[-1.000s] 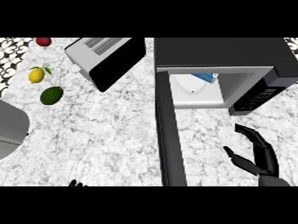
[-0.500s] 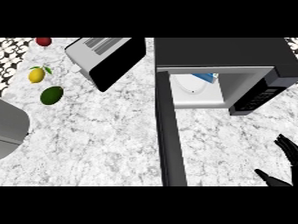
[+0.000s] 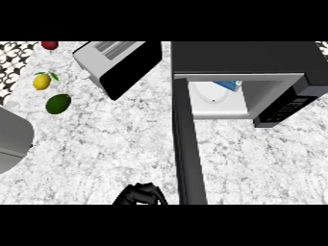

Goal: Pick up the milk, place it into the microwave and close the microwave

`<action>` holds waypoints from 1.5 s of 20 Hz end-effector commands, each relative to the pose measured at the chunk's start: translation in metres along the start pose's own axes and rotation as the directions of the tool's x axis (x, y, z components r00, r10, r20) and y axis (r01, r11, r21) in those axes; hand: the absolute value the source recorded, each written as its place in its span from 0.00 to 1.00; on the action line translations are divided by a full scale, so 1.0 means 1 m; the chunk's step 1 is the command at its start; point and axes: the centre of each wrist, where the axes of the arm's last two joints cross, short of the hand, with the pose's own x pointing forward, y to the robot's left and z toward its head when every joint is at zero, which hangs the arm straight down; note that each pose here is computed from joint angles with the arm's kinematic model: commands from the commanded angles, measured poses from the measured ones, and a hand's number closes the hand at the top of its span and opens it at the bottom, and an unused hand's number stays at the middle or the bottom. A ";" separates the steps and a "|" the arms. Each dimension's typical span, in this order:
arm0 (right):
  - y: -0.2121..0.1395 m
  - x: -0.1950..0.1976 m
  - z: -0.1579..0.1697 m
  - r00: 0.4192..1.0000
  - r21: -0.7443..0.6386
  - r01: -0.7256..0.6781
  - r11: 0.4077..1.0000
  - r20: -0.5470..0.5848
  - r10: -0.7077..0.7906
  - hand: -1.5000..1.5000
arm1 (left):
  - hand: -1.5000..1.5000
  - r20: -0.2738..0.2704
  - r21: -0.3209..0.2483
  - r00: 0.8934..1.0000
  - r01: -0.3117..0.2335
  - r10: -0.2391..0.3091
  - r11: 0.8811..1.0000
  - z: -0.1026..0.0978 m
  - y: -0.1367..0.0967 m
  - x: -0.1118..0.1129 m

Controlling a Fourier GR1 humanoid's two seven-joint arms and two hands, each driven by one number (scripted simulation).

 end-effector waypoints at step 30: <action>0.002 0.054 -0.060 0.956 0.288 0.162 0.944 0.191 -0.222 0.00 | 0.00 -0.084 -0.362 0.992 0.058 -0.094 0.930 -0.090 -0.089 -0.009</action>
